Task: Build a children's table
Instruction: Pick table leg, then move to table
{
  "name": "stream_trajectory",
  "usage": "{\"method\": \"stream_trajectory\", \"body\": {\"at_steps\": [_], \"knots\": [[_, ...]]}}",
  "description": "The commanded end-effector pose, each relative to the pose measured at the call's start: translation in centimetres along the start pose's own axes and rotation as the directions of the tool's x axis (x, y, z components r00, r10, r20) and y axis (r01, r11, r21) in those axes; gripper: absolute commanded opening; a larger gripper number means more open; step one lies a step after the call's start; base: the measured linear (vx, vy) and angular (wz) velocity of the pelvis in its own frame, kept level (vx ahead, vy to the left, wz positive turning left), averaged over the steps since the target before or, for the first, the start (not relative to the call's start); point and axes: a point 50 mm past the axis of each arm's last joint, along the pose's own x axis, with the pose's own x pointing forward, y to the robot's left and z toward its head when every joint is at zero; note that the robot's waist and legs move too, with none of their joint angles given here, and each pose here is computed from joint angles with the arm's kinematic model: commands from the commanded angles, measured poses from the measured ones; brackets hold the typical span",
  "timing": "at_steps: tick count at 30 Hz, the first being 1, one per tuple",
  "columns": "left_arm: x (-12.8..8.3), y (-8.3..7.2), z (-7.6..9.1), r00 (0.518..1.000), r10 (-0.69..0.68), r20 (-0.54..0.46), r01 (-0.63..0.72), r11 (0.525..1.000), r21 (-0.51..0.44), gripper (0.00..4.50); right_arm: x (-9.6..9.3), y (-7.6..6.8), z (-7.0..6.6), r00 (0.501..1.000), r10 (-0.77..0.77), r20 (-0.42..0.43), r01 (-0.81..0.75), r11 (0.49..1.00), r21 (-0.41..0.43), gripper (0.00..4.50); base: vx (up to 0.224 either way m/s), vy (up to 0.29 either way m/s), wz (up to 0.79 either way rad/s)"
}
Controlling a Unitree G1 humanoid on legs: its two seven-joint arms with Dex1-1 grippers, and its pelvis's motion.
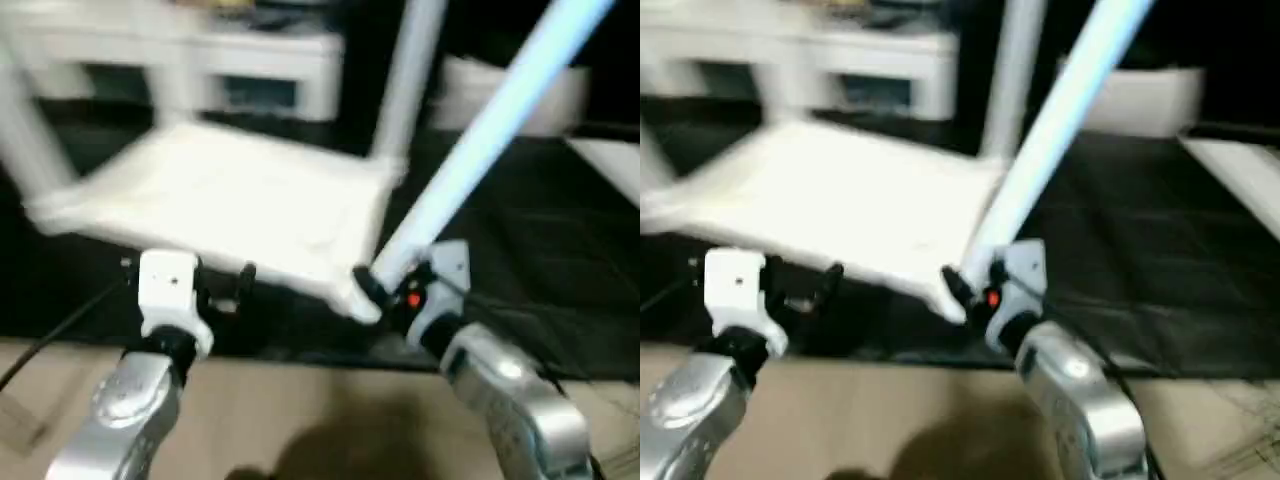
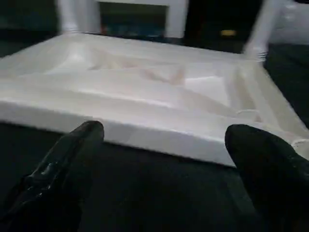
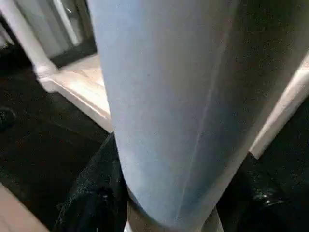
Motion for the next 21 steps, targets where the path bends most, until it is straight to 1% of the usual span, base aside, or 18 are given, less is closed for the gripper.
{"method": "stream_trajectory", "body": {"at_steps": [1,3,4,5,7,10,12,16,17,18,19,21], "knots": [[0.6,-0.3,0.0,1.0,-0.023,0.021,0.023,1.0,0.013,4.5,-0.3,-0.6,0.5,0.999,-0.033,0.038,0.033,0.999,-0.001,1.93,0.0,0.0,0.0],[0.8,-0.4,0.1,0.999,-0.029,0.04,0.028,0.999,0.025,4.5,-0.4,-0.8,0.4,0.998,-0.055,0.032,0.055,0.998,-0.004,1.93,0.0,0.0,0.0],[1.1,-0.6,0.3,0.998,-0.032,0.062,0.031,0.999,0.021,4.5,-0.6,-1.1,0.1,0.996,-0.081,0.027,0.081,0.997,0.02,1.93,0.0,0.0,0.0],[1.1,-0.6,0.3,0.998,-0.032,0.062,0.031,0.999,0.021,4.5,-0.6,-1.1,0.1,0.996,-0.081,0.027,0.081,0.997,0.02,1.93,0.0,0.0,0.0],[1.1,-0.6,0.4,0.997,-0.015,0.08,0.015,1.0,0.003,4.5,-0.8,-1.3,0.1,0.995,-0.092,0.031,0.09,0.995,0.053,1.93,0.0,0.0,0.0],[0.6,-0.4,0.1,0.997,-0.002,0.081,0.002,1.0,0.0,4.5,-1.4,-1.5,-0.2,0.995,-0.093,0.031,0.093,0.996,0.013,1.93,0.0,0.0,0.0],[0.4,-0.4,0.1,0.997,0.005,0.081,-0.005,1.0,0.001,4.5,-1.4,-1.5,-0.3,0.996,-0.08,0.027,0.08,0.997,0.007,1.93,0.0,0.0,0.0],[0.3,-0.3,0.1,0.996,0.022,0.082,-0.022,1.0,-0.004,4.5,-1.4,-1.3,-0.1,0.998,-0.052,0.025,0.052,0.999,-0.016,1.93,0.0,0.0,0.0],[0.4,-0.4,0.1,0.996,0.011,0.09,-0.012,1.0,0.009,4.5,-1.1,-1.2,0.3,0.999,-0.036,0.03,0.037,0.999,-0.028,1.93,0.0,0.0,0.0],[0.4,-0.4,0.1,0.996,0.01,0.091,-0.011,1.0,0.01,4.5,-1.1,-1.2,0.3,0.999,-0.035,0.03,0.035,0.999,-0.029,1.93,0.008,-0.063,0.11],[0.7,-0.5,0.4,0.994,-0.012,0.106,0.01,1.0,0.014,4.5,-0.8,-1.2,0.7,0.999,-0.021,0.041,0.023,0.999,-0.041,1.93,0.143,-0.097,0.06],[0.8,-0.6,0.5,0.994,-0.017,0.111,0.016,1.0,0.012,4.5,-0.7,-1.2,0.9,0.999,-0.019,0.045,0.022,0.999,-0.049,1.93,0.174,-0.052,-0.04]]}}
